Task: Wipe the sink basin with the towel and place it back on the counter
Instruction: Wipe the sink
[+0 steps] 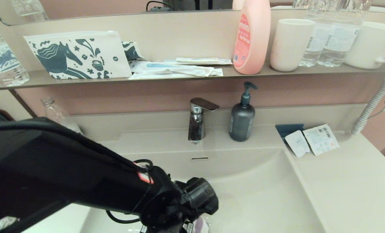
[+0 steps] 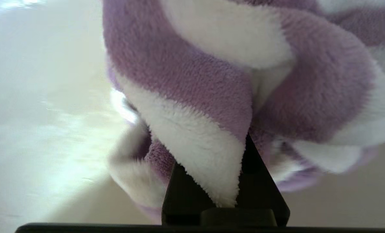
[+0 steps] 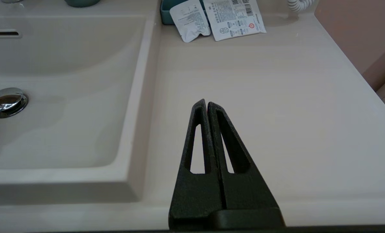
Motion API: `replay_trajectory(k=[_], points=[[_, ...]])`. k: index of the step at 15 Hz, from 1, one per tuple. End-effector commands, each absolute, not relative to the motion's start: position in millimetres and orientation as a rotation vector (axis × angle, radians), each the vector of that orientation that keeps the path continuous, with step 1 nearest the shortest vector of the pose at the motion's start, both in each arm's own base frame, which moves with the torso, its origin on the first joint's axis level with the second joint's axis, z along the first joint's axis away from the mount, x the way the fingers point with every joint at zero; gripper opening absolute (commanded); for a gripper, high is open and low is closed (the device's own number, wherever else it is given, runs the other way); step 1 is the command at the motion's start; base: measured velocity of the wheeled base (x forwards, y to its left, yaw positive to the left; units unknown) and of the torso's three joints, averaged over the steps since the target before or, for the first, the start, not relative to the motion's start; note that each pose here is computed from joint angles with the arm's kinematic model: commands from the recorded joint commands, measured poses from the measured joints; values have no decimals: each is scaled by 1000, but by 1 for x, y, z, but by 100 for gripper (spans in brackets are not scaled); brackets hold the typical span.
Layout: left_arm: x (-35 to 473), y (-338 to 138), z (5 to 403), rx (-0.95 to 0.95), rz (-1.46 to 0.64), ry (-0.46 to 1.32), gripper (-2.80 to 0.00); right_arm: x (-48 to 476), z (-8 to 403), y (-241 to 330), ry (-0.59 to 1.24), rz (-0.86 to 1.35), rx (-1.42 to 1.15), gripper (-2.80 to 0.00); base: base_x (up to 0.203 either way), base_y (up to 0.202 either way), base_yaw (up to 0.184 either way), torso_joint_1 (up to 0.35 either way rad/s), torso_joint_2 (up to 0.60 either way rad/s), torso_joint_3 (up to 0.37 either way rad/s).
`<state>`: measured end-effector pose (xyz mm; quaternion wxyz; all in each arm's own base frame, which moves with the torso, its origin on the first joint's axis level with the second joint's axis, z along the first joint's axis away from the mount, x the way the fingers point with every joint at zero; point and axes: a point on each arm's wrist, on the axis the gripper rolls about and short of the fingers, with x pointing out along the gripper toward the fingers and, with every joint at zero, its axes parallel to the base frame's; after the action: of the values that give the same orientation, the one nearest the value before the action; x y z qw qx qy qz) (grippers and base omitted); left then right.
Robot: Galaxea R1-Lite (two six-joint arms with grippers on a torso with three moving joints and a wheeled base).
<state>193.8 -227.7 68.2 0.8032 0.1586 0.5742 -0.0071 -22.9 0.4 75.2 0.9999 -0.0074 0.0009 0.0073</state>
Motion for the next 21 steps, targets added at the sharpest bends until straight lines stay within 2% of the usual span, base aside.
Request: replay_trajectory(k=[1, 3, 6, 9, 13, 16, 21], points=[[202, -209, 73, 314, -34, 1184, -280, -23, 75, 0, 2, 15, -15, -280, 0, 0, 0, 0, 0, 0], [217, -207, 64, 284, -105, 1072, -280, -23, 75, 0, 3, 15, -15, -280, 0, 0, 0, 0, 0, 0], [232, -179, 44, 424, -147, 1043, -280, -23, 75, 0, 3, 15, -15, -280, 0, 0, 0, 0, 0, 0], [240, -156, 48, 430, -103, 1060, -280, -23, 75, 0, 1, 15, -15, -280, 0, 0, 0, 0, 0, 0], [237, -152, 65, 447, -101, 1026, -280, -23, 75, 0, 3, 15, -15, -280, 0, 0, 0, 0, 0, 0], [226, -143, 78, 532, -24, 1140, -280, -23, 75, 0, 3, 15, -15, -280, 0, 0, 0, 0, 0, 0], [200, -134, 91, 522, 124, 1270, -280, -23, 75, 0, 2, 15, -15, -280, 0, 0, 0, 0, 0, 0]])
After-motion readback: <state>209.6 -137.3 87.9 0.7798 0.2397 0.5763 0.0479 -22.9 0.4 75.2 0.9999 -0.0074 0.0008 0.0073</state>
